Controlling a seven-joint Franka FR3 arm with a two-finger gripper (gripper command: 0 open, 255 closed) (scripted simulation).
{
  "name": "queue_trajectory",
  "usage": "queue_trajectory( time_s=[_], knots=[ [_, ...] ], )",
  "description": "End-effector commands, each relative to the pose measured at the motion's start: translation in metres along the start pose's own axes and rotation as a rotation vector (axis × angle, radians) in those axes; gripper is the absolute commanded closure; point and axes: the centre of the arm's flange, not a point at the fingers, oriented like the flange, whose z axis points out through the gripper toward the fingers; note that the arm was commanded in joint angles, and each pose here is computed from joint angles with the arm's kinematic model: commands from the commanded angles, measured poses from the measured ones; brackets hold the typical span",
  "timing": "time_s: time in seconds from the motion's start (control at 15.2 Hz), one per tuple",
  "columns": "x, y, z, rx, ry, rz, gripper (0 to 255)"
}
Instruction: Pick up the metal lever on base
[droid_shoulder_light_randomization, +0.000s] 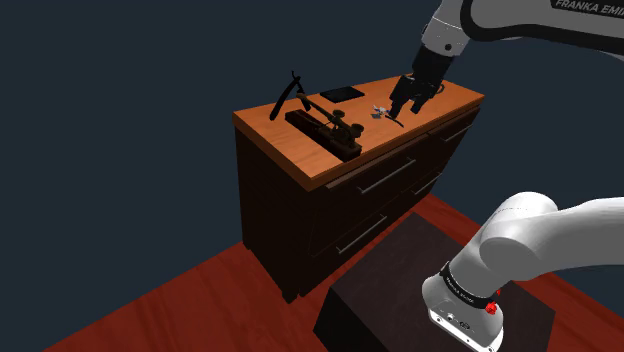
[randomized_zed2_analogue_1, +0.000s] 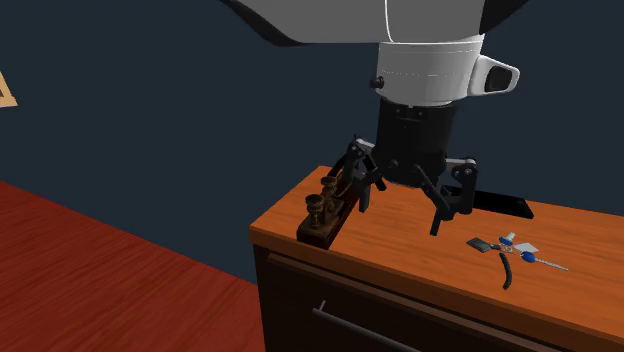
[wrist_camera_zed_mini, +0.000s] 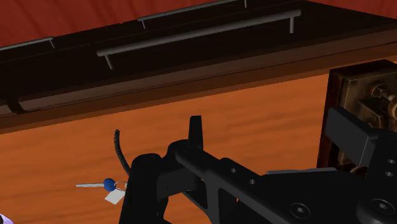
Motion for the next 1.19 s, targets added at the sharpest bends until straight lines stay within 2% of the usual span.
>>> queue_trajectory(
  time_s=[0.0, 0.99, 1.12],
  knots=[
    [0.000, 0.000, 0.000, 0.000, 0.000, 0.000, 0],
    [0.145, -0.161, 0.026, -0.061, -0.128, 0.023, 0],
    [0.144, -0.161, 0.031, -0.061, -0.128, 0.023, 0]
  ],
)
